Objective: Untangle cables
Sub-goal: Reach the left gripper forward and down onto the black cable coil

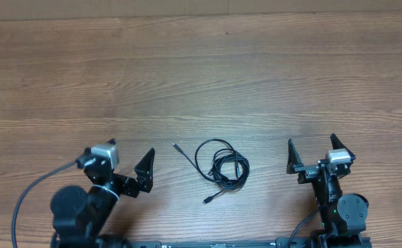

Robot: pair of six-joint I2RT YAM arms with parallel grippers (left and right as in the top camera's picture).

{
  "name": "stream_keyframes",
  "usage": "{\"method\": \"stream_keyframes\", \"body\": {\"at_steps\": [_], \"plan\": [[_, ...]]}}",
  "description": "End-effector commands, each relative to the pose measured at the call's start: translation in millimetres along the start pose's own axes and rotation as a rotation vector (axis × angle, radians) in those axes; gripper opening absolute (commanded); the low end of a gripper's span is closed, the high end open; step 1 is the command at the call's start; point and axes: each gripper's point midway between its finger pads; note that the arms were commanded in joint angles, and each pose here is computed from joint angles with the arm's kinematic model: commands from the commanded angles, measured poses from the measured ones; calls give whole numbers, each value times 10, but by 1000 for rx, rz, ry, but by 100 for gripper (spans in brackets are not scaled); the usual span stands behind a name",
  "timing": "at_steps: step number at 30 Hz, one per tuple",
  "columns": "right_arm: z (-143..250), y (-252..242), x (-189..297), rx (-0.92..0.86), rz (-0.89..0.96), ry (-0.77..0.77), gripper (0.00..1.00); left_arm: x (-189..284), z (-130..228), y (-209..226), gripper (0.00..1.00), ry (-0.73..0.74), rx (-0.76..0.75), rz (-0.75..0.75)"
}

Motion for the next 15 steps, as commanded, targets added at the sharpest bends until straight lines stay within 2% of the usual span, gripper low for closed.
{"method": "stream_keyframes", "body": {"at_steps": [1, 5, 7, 9, 12, 15], "plan": [[9, 7, -1, -10, 1, -6, 100, 28, -210, -279, 100, 71, 40, 106], [10, 6, -1, -10, 2, -6, 100, 37, -315, -319, 100, 207, 105, 76], [10, 6, -1, -10, 2, -6, 100, 59, -391, -431, 100, 267, 134, 113], [9, 7, -1, -10, 1, -6, 100, 71, -474, -626, 100, 296, 151, 216], [9, 7, -1, -10, 1, -6, 100, 179, -473, -1044, 99, 382, 231, 482], [9, 7, -1, -10, 1, -6, 100, 223, -412, -1158, 99, 447, 290, 572]]}}
Point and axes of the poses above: each gripper's point midway between its finger pads, its own x axis back along the fingers, its own y axis along the line the jaws close on, z = x × y, and after that the axes turned 5 degrees about x, right-handed
